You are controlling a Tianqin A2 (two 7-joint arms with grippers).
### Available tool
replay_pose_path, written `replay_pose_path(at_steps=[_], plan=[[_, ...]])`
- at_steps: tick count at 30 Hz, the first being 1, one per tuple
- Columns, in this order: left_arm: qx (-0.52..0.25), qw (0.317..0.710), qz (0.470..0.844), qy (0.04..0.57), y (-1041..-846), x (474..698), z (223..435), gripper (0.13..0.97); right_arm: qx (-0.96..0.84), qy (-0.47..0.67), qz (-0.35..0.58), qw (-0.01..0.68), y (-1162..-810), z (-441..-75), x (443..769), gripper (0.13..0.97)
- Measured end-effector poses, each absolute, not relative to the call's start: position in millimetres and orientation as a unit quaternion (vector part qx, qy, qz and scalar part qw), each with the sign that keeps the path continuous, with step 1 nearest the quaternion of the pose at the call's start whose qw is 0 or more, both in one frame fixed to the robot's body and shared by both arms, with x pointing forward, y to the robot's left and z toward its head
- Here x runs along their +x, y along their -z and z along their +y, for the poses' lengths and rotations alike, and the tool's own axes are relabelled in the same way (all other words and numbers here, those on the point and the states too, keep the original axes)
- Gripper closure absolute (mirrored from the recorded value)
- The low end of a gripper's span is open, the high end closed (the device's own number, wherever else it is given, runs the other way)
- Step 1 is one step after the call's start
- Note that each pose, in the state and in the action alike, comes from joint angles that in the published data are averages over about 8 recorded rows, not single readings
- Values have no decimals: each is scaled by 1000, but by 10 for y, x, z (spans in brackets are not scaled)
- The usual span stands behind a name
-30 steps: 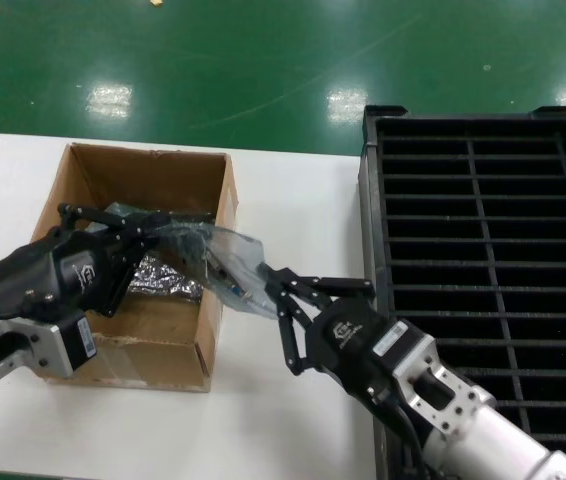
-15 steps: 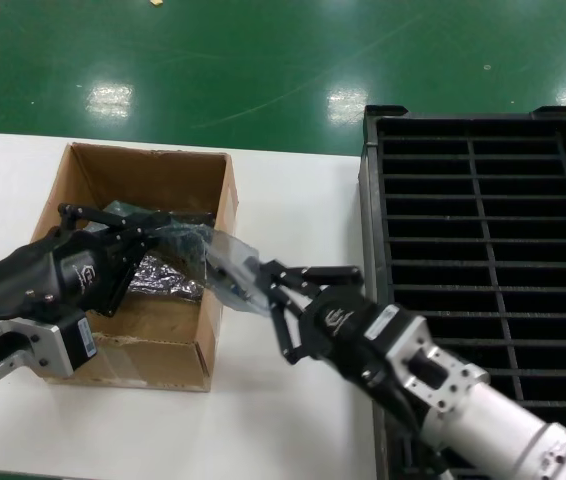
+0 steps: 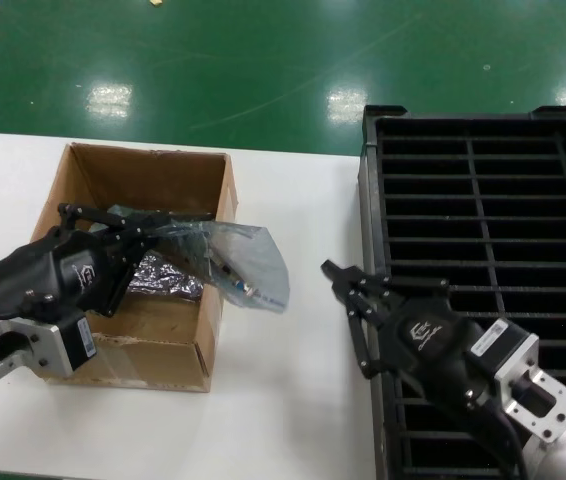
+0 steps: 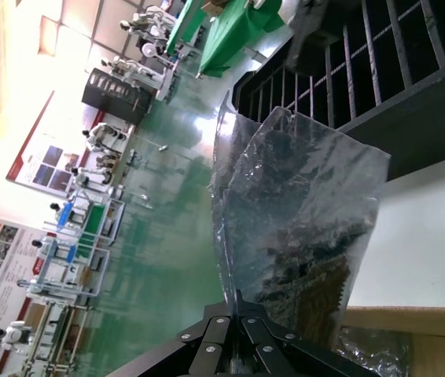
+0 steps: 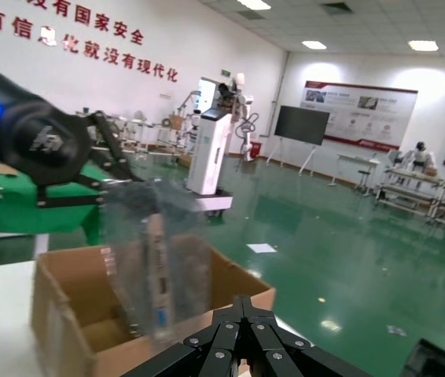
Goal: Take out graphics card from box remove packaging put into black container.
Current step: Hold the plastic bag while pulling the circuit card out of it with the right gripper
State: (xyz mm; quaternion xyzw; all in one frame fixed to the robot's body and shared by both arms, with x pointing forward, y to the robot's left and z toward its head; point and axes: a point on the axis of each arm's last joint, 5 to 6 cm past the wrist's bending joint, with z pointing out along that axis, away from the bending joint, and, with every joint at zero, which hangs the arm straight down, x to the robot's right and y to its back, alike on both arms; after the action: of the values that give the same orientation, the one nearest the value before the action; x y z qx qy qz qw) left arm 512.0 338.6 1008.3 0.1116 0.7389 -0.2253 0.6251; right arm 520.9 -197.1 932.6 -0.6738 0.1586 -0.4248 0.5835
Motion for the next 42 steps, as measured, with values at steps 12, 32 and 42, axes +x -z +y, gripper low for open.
replay_pose_path(at_steps=[12,32,42], plan=[[112,625,739,225,-10083,5120,3386,957,-696,384,147,589,-9211,-1702,5364,961],[112,625,739,225,-10083,5120,3386,957,-714,375,125,577,-9295,-1326,5884,962],[112,625,739,225,-10083,5120,3386,957,-723,374,107,571,-9342,-1247,5926,911]])
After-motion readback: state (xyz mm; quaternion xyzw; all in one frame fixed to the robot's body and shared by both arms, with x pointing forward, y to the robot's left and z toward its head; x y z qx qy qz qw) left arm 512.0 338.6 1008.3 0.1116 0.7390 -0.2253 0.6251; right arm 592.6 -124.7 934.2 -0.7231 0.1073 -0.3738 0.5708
